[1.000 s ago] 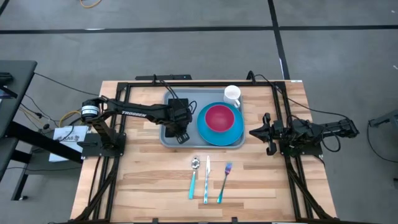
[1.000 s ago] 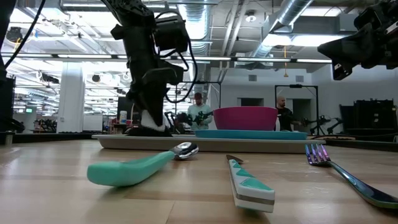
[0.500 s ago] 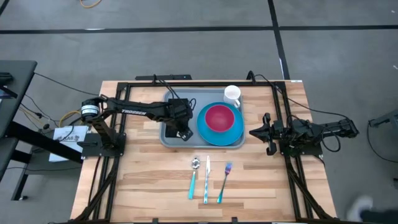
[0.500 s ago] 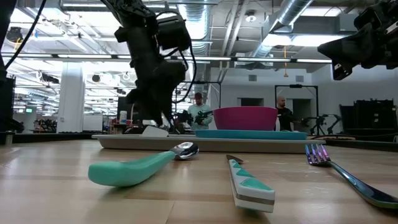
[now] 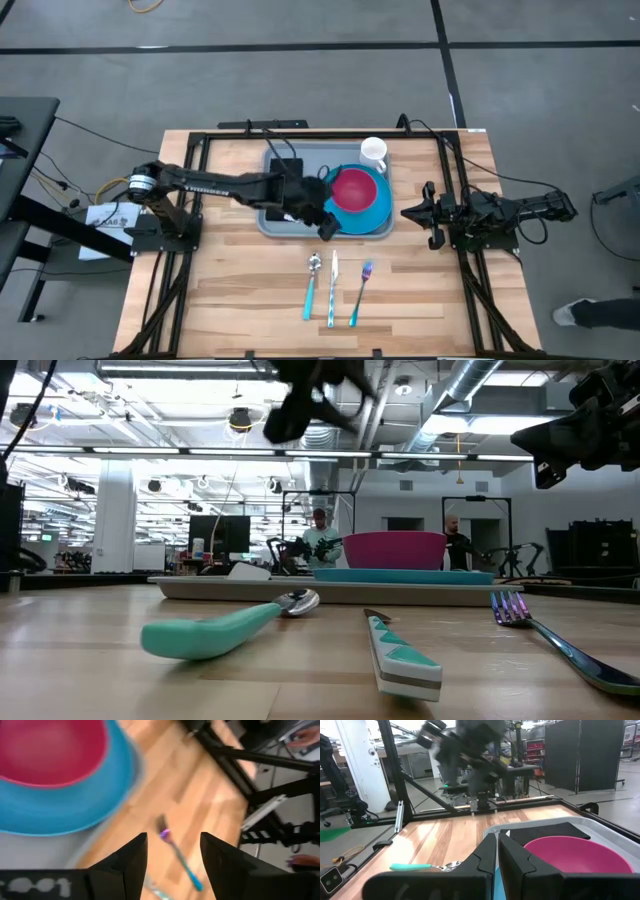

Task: Set up tray
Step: Put the blue fork on top of the black napkin

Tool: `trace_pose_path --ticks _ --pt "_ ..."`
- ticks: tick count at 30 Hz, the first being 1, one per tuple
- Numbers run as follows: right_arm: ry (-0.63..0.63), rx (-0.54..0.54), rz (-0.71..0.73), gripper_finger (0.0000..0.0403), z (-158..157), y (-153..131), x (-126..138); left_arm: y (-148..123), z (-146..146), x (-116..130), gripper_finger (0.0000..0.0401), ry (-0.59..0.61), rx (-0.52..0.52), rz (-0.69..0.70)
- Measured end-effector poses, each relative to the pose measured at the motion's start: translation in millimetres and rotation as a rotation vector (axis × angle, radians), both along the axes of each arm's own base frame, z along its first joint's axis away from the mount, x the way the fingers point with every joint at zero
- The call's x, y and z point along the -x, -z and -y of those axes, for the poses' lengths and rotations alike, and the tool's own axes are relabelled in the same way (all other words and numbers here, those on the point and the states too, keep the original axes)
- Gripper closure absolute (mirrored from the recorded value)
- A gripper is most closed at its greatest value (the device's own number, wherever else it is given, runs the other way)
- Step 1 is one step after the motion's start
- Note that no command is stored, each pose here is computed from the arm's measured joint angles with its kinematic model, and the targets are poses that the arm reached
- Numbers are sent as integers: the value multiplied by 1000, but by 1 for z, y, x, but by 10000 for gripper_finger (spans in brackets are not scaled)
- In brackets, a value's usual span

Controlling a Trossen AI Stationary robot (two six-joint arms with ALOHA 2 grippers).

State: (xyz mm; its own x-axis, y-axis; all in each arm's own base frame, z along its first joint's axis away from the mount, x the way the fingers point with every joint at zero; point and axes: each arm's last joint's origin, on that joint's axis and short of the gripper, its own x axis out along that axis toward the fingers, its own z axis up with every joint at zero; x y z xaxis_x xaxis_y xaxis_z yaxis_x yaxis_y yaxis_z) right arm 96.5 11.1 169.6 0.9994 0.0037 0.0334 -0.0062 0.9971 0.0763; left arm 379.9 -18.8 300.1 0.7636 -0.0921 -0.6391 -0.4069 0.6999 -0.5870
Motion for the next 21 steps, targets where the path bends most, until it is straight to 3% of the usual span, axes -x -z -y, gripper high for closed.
trace_pose_path --ticks 5,14,21 --pt "0 0 0 392 0 0 0 -10 31 1 232 13 19 31" --pt "-1 -24 5 392 0 0 0 -20 72 1 232 65 -47 169" --pt "-66 -642 112 392 -1 -11 1 -17 81 6 232 37 -29 132"
